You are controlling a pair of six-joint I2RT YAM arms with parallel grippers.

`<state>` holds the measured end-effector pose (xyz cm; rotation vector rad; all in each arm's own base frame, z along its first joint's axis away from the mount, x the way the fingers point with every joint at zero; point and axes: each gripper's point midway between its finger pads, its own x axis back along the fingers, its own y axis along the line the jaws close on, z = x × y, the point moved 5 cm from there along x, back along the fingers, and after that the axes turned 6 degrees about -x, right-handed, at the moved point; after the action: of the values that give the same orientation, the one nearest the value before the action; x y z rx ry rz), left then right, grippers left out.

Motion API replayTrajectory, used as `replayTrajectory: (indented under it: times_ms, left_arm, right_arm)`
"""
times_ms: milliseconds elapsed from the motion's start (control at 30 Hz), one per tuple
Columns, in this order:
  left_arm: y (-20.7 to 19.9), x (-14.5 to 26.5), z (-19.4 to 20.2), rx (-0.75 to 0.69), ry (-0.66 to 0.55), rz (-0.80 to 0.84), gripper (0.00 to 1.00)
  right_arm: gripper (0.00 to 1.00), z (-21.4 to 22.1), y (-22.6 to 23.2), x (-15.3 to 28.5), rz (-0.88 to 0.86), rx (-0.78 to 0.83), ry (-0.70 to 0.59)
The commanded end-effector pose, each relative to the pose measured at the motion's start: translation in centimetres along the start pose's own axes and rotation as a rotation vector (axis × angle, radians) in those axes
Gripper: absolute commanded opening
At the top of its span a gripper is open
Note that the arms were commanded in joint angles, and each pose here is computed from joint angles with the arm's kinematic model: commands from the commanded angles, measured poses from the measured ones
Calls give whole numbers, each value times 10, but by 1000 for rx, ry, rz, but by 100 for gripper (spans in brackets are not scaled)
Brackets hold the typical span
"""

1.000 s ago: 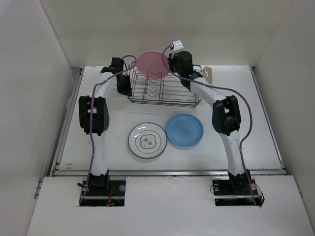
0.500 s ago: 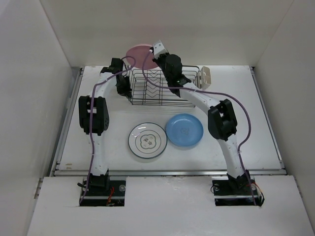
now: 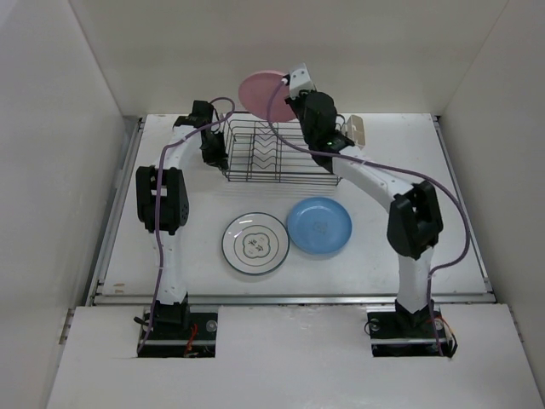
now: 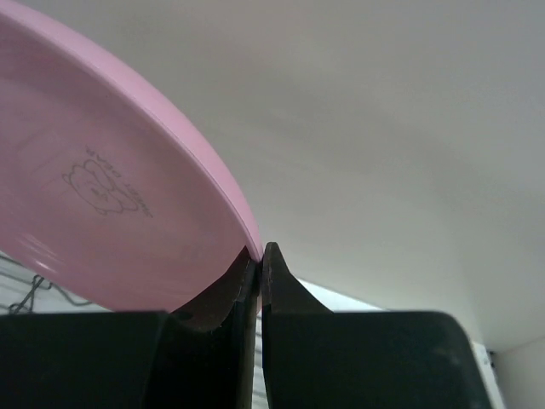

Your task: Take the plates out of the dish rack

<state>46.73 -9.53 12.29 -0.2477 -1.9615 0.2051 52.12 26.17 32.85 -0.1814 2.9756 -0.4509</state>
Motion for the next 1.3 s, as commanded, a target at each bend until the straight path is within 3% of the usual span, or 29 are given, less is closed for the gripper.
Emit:
replayTrajectory:
  times_ms: [0, 167, 200, 300, 333, 400, 567, 733, 900, 1200, 1267]
  left_arm:
    - [-8, 11, -7, 59, -15, 48, 0]
    - [-10, 10, -9, 58, -14, 67, 0]
    - [-6, 9, -7, 69, -7, 72, 0]
    - [-7, 5, -1, 86, 10, 91, 0]
    - [-7, 5, -1, 86, 10, 91, 0]
    - [-7, 5, -1, 86, 10, 91, 0]
    - [-7, 9, -7, 18, 7, 52, 0]
    - [-12, 7, -6, 15, -1, 57, 0]
    - [-13, 6, -4, 34, 1, 57, 0]
    - [-17, 14, -6, 20, -13, 81, 0]
    - [-17, 14, -6, 11, -13, 81, 6]
  right_arm:
    - [0, -60, -43, 39, 9, -170, -52]
    - [0, -67, -40, 99, -264, -315, 109]
    - [0, -47, -29, 118, -360, -303, 244]
    - [0, -20, -27, 161, -443, -360, 443]
    - [0, 11, -22, 178, -478, -369, 535]
    - [0, 20, -27, 208, -474, -427, 570]
    - [0, 96, -24, 264, -425, -527, 841]
    - [0, 121, -23, 277, -380, -631, 918]
    - [0, 140, -37, 273, -285, -654, 965]
    - [0, 189, -50, 279, -171, -634, 1167]
    - [2, 192, -47, 279, -179, -635, 1195]
